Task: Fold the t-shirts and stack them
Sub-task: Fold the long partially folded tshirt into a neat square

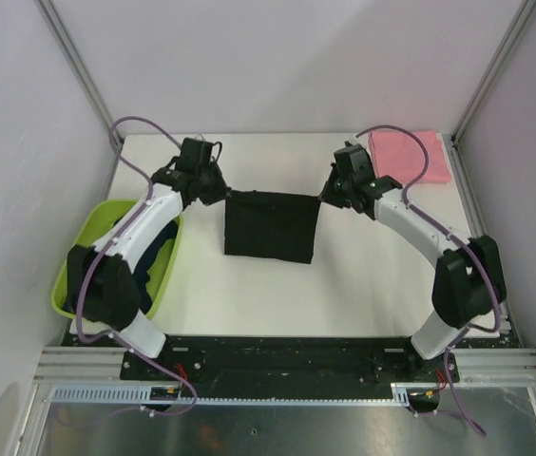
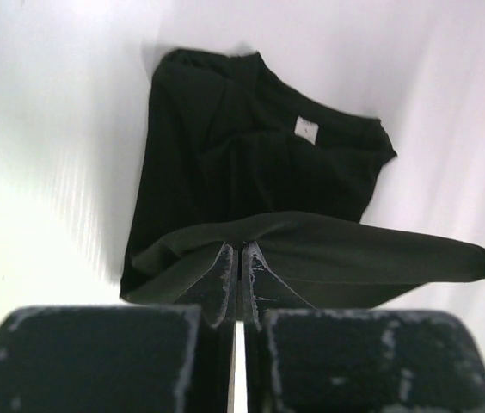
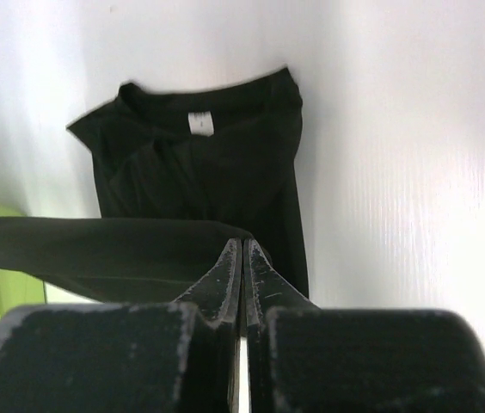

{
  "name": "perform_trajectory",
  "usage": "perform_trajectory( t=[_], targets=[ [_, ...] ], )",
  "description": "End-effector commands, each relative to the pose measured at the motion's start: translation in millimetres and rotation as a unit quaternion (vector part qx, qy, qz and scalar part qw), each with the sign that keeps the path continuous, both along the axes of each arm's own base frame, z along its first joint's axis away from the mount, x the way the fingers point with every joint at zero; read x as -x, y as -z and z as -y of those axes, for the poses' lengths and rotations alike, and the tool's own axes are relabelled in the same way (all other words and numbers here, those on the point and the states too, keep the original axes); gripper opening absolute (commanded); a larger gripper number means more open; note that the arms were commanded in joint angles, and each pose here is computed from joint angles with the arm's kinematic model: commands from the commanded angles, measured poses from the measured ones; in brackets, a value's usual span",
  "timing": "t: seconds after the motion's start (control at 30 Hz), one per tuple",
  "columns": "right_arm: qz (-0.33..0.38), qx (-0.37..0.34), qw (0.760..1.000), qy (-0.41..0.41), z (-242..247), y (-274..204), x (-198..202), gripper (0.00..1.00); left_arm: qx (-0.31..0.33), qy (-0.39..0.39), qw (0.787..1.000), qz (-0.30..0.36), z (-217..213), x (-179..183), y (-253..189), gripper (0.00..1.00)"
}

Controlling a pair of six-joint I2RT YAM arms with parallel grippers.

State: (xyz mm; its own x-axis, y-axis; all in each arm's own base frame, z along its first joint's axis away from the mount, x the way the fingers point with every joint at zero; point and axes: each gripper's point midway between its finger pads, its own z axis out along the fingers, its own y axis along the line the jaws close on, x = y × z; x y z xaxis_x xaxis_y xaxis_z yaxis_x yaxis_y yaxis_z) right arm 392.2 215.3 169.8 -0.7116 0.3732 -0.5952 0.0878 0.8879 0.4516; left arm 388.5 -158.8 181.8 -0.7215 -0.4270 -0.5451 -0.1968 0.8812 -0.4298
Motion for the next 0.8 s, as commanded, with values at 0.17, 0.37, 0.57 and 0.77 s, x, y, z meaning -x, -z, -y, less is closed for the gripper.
perform_trajectory(
  t=[0.17, 0.37, 0.57, 0.77],
  targets=[
    [0.054, 0.009, 0.998, 0.000, -4.2, 1.3, -90.8, 0.00, -0.026, -0.025, 0.999, 0.018, -16.8, -78.8, 22.1, 0.00],
    [0.038, 0.018, 0.999, 0.006, -7.7, 33.4, -133.2, 0.00, -0.023, -0.030, 0.999, 0.006, -20.3, -121.0, 49.6, 0.00],
    [0.017, 0.025, 0.999, 0.017, -5.9, 65.7, -155.5, 0.00, -0.017, -0.012, 1.000, 0.002, -15.0, -152.6, 71.8, 0.00],
    [0.004, 0.031, 0.999, 0.022, -2.4, 89.0, -169.5, 0.00, -0.011, -0.005, 1.000, 0.001, -16.3, -169.4, 84.4, 0.02]
  ],
)
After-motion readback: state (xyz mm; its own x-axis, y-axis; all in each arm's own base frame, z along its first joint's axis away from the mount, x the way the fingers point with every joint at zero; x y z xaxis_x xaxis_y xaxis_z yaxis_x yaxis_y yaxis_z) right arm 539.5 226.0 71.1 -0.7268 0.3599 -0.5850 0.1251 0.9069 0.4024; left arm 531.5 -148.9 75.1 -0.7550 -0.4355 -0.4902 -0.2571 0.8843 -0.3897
